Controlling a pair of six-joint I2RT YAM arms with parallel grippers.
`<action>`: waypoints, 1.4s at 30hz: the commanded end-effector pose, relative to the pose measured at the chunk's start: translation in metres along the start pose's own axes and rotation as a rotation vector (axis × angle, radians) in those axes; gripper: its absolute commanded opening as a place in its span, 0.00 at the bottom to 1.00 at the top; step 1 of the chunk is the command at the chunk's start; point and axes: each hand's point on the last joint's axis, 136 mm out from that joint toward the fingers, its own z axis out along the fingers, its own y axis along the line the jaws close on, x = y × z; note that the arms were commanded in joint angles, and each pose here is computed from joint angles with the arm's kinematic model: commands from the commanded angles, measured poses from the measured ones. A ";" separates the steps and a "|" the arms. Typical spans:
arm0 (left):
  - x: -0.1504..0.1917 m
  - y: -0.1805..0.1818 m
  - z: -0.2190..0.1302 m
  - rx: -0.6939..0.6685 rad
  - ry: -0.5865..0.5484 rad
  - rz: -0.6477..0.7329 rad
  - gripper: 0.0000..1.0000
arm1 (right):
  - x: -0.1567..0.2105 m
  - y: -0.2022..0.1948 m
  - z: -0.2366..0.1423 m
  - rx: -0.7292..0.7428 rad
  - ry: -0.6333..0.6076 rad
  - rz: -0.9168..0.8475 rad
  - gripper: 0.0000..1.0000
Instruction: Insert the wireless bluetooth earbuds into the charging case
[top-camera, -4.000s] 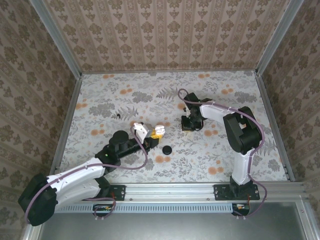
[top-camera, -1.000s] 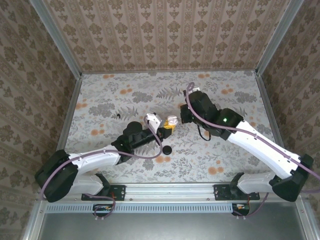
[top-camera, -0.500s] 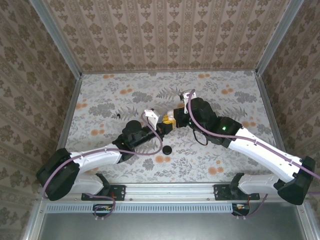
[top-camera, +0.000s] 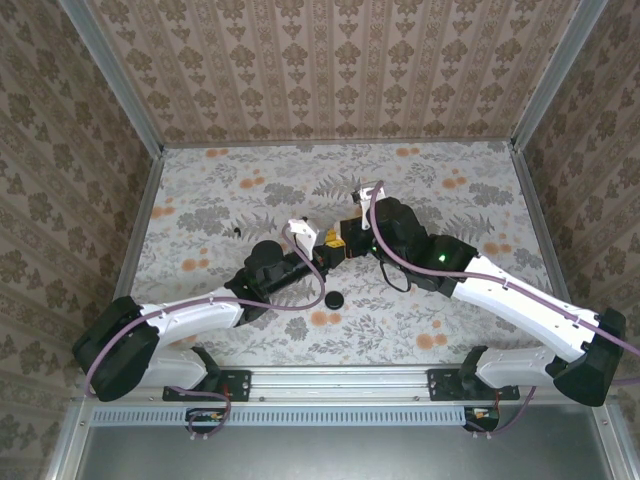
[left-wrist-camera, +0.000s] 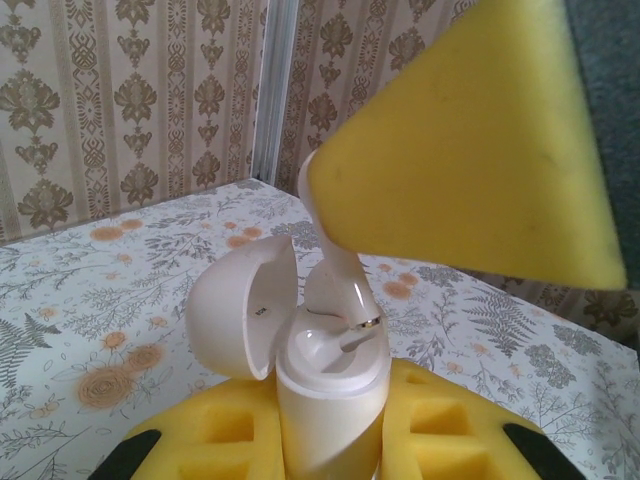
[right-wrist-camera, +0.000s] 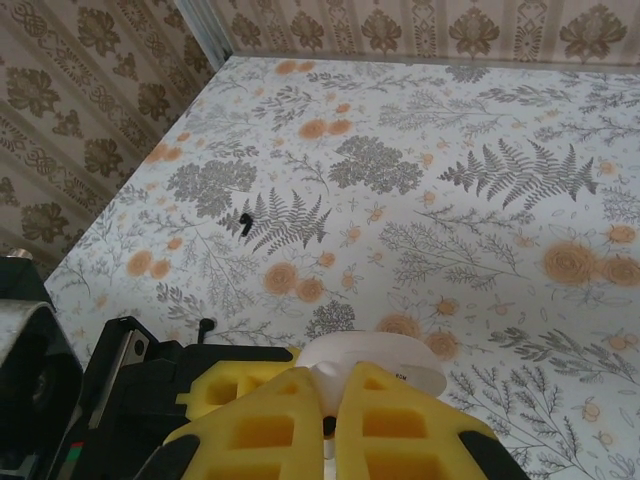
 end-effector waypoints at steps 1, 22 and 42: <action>-0.025 -0.006 -0.001 0.008 -0.065 -0.007 0.00 | 0.005 0.004 0.004 -0.011 0.005 -0.025 0.08; -0.030 -0.007 -0.003 0.008 -0.081 -0.024 0.00 | 0.013 -0.007 0.005 0.041 0.001 -0.111 0.07; -0.039 -0.001 -0.002 -0.020 -0.111 -0.059 0.00 | 0.037 0.003 0.001 -0.054 0.035 -0.154 0.07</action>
